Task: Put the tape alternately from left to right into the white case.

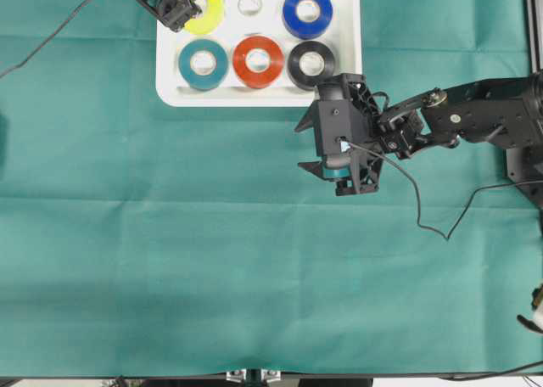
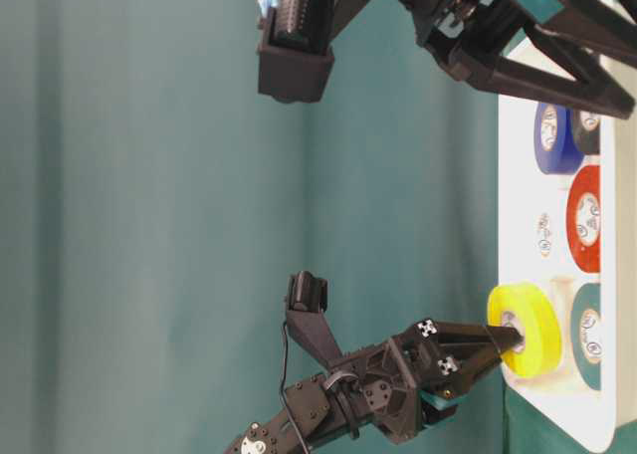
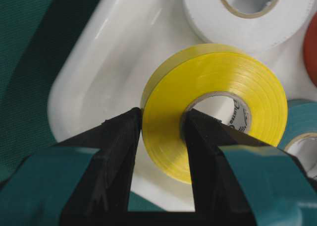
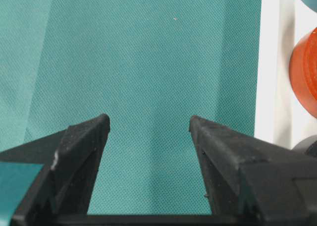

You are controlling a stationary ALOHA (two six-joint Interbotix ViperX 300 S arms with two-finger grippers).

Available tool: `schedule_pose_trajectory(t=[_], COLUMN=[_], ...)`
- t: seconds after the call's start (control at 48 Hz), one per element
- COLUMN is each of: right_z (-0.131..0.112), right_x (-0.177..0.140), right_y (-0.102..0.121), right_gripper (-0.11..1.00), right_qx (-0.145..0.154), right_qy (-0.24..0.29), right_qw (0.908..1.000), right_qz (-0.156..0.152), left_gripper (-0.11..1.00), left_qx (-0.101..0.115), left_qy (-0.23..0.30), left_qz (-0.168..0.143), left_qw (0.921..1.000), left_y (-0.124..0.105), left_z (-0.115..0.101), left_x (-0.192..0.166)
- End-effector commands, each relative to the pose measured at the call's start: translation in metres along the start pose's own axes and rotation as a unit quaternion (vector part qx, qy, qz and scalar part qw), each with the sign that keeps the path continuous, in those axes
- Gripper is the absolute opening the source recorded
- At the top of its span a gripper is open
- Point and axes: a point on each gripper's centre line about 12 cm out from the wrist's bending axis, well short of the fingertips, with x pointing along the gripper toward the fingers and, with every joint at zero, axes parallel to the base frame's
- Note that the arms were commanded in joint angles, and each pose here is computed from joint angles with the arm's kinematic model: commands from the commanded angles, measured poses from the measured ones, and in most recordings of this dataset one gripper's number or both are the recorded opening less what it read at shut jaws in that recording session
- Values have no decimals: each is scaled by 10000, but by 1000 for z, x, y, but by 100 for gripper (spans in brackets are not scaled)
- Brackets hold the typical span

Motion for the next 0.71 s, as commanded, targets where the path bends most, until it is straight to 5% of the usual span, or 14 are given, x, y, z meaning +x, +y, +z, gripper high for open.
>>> schedule_pose_trajectory(t=[0.0, 0.146, 0.375, 0.688], right_z=[11, 11, 11, 10], right_x=[-3, -3, -3, -3], right_y=[2, 2, 2, 2], right_gripper=[74, 74, 74, 74], right_qx=[-5, -5, -5, -5], right_qy=[-166, -166, -166, -148], right_qw=[9999, 9999, 9999, 9999], right_qz=[38, 38, 38, 26], left_gripper=[-4, 15, 78, 78], left_qx=[30, 123, 280, 430], left_qy=[-291, -405, -421, -582], left_qz=[-9, -53, -67, -155], left_qw=[9996, 9991, 9987, 9973], left_y=[-1, -9, -11, -24], left_z=[15, 18, 16, 11], left_x=[-11, -13, -15, -36])
